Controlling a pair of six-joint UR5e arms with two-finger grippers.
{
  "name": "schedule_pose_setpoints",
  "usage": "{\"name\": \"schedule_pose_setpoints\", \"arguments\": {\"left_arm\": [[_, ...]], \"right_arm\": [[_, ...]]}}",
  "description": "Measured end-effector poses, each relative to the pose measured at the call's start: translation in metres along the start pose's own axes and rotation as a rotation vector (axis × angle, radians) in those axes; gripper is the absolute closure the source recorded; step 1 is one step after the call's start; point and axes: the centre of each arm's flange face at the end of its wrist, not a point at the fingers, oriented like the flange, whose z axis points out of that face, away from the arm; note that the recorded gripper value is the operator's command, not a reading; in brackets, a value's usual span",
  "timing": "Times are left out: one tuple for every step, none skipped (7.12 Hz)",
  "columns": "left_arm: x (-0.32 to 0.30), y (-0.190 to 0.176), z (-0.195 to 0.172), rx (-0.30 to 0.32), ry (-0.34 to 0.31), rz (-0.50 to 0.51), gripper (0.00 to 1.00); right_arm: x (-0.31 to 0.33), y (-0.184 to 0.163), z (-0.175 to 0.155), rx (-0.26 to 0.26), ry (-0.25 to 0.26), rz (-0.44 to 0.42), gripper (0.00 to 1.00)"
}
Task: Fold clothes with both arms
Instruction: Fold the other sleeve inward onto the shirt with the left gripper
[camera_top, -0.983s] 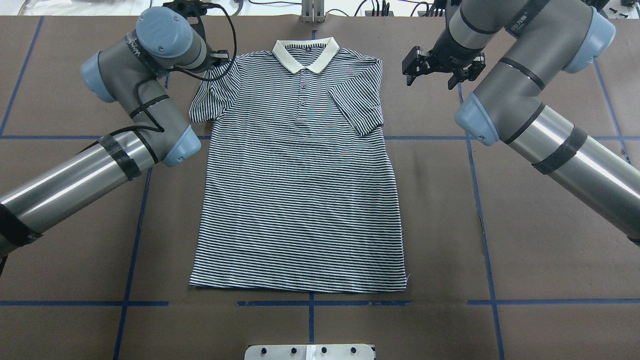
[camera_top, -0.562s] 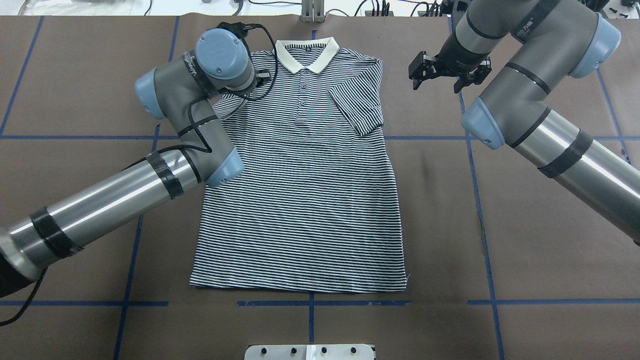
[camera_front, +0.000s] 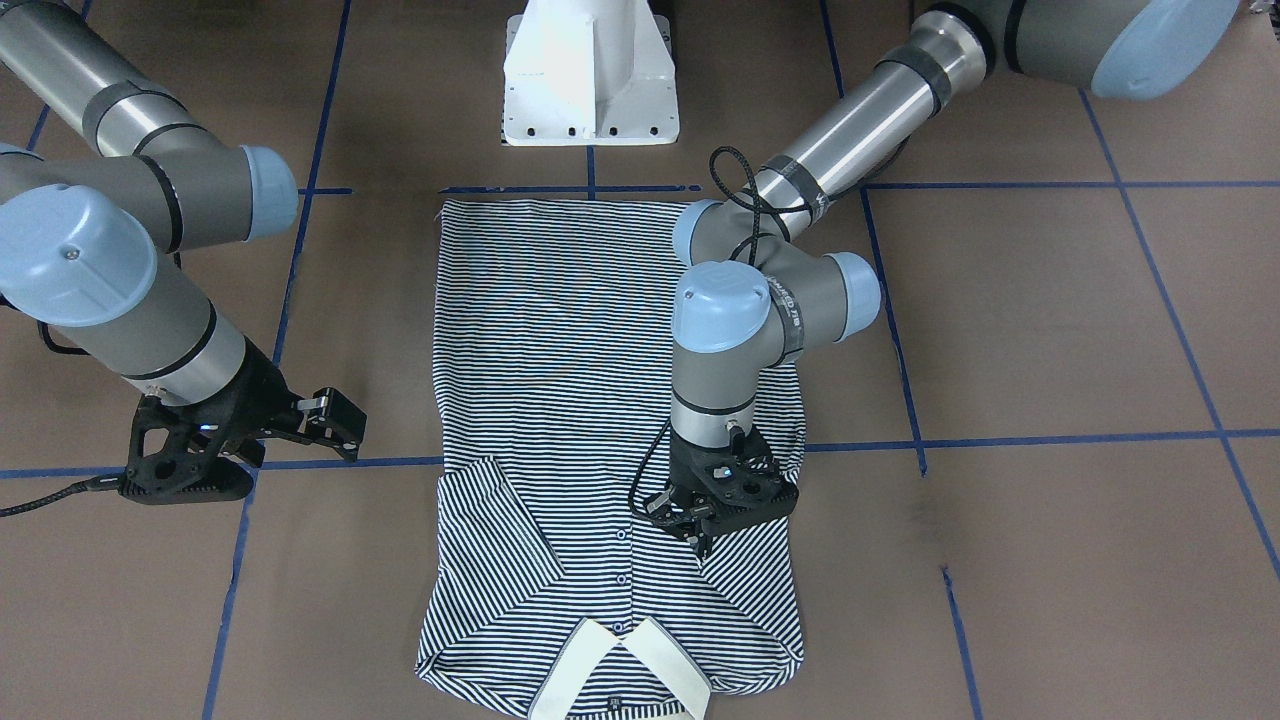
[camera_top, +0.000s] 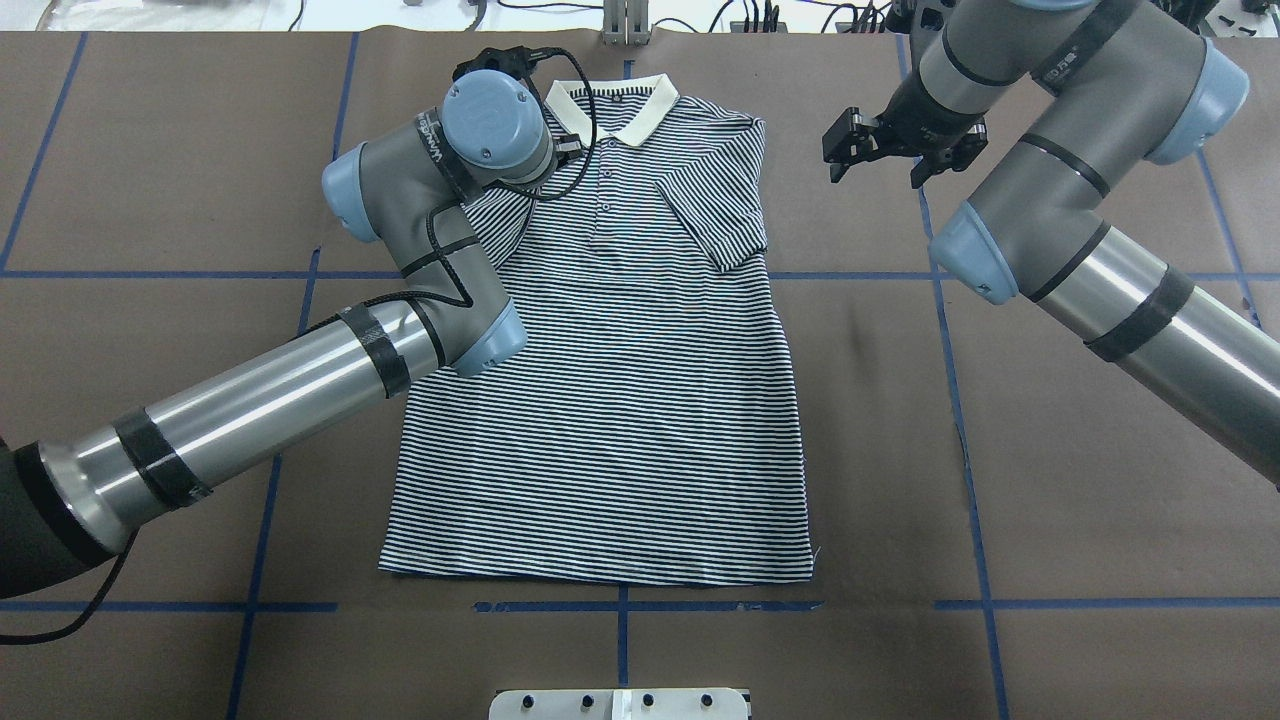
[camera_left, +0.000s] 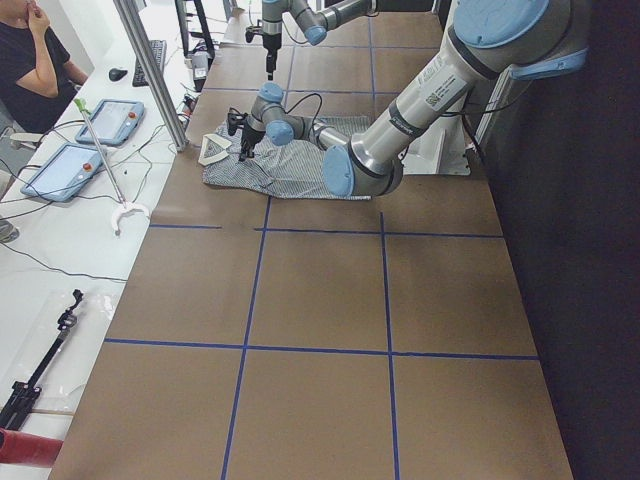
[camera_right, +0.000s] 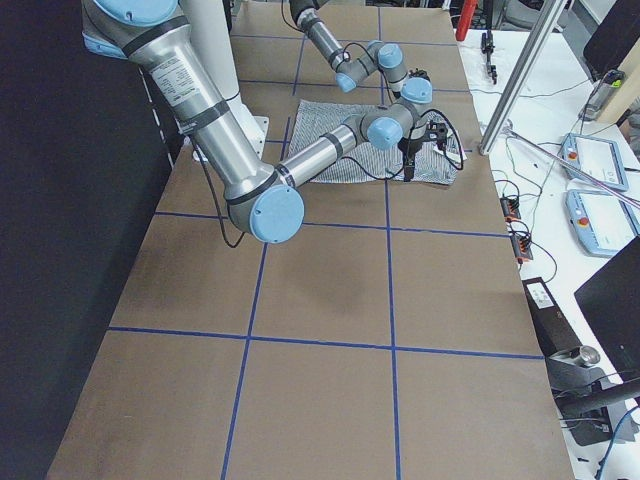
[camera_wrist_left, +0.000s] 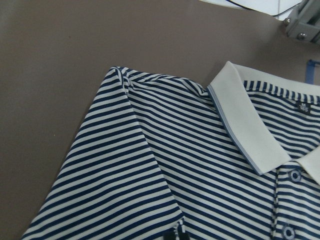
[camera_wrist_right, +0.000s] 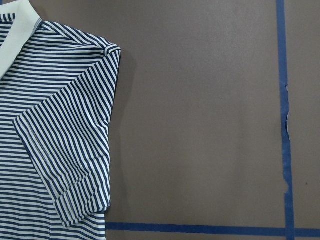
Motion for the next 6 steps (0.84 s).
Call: {"name": "schedule_pose_setpoints", "arguments": {"left_arm": [[-0.002,-0.008,0.000,0.009,0.011,-0.007,0.01],[-0.005,-0.011,0.002,0.014,0.017,-0.006,0.00],[-0.007,-0.011,0.005,0.016,0.026,0.003,0.00],[-0.006,-0.011,0.004,0.018,0.046,0.014,0.00],[-0.003,-0.012,0.000,0.020,0.067,0.037,0.00],[-0.001,-0.012,-0.008,0.013,0.089,0.074,0.00]], "right_arm": [[0.000,0.000,0.001,-0.001,0.001,0.001,0.00],[0.001,0.001,0.003,-0.002,0.003,0.003,0.00],[0.001,0.001,0.004,-0.002,0.004,0.004,0.00],[0.002,0.002,0.005,-0.003,0.006,0.003,0.00],[0.004,0.003,0.006,-0.004,0.007,0.001,0.00],[0.007,0.004,0.008,-0.002,0.003,-0.003,0.00]]}}
